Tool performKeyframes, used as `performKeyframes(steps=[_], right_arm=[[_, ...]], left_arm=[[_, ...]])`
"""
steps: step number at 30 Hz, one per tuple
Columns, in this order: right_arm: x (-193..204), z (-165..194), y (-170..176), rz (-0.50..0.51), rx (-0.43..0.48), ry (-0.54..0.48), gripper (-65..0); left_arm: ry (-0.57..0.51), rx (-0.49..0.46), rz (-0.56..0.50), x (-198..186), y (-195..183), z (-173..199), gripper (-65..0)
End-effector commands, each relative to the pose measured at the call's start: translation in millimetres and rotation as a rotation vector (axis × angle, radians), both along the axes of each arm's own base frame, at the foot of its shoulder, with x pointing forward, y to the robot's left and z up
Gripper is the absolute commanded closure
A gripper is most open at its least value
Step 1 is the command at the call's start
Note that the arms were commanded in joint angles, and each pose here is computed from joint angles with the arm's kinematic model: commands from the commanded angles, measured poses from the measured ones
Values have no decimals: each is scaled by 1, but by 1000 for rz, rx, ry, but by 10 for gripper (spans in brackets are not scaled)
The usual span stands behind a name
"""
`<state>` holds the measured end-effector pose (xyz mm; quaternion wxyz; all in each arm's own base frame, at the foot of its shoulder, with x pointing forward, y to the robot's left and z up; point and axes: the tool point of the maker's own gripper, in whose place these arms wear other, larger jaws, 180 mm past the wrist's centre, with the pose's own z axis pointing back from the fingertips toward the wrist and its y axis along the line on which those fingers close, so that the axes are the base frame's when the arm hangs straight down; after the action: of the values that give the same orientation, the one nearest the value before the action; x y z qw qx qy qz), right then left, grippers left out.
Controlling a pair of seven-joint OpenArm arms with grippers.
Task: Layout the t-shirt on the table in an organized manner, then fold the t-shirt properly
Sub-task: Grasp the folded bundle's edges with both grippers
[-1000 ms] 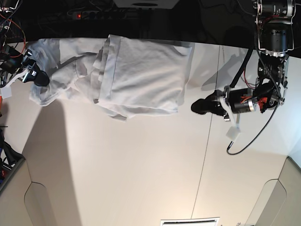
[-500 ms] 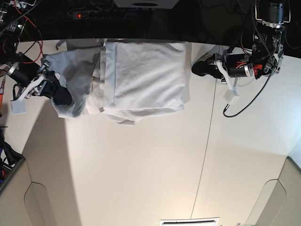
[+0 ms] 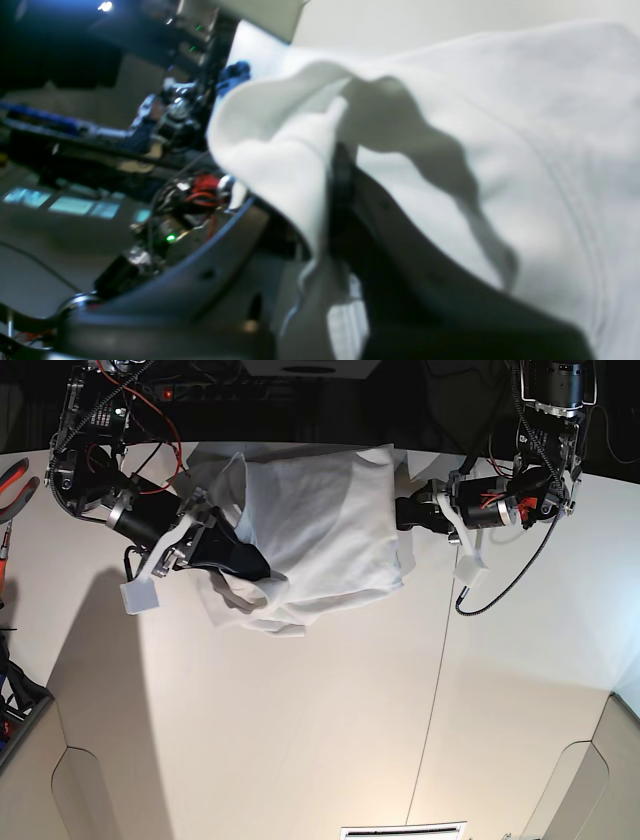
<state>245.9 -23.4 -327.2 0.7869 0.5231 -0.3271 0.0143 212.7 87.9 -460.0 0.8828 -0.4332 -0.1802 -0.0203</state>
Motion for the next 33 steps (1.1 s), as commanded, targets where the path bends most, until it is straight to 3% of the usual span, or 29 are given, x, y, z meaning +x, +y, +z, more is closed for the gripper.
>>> performKeyframes(steps=[1,16,22,31,33], right_arm=[[7,16,10,1,33,-56,0],[4,5,97,105,-148,-214,0],[0,0,121,165,-254,-297,0],[4,4,135,229,-325,-372,0],[3,5,137,234,-320,-376,-57]], left_arm=[[-3,-14,-4,1,-4,2,0],[-3,-15,-4,1,-4,3,0],[-4,-15,-3,1,-4,3,0],[-3,-15,-3,1,-4,3,0],[-3,-15,-3,1,-4,3,0]])
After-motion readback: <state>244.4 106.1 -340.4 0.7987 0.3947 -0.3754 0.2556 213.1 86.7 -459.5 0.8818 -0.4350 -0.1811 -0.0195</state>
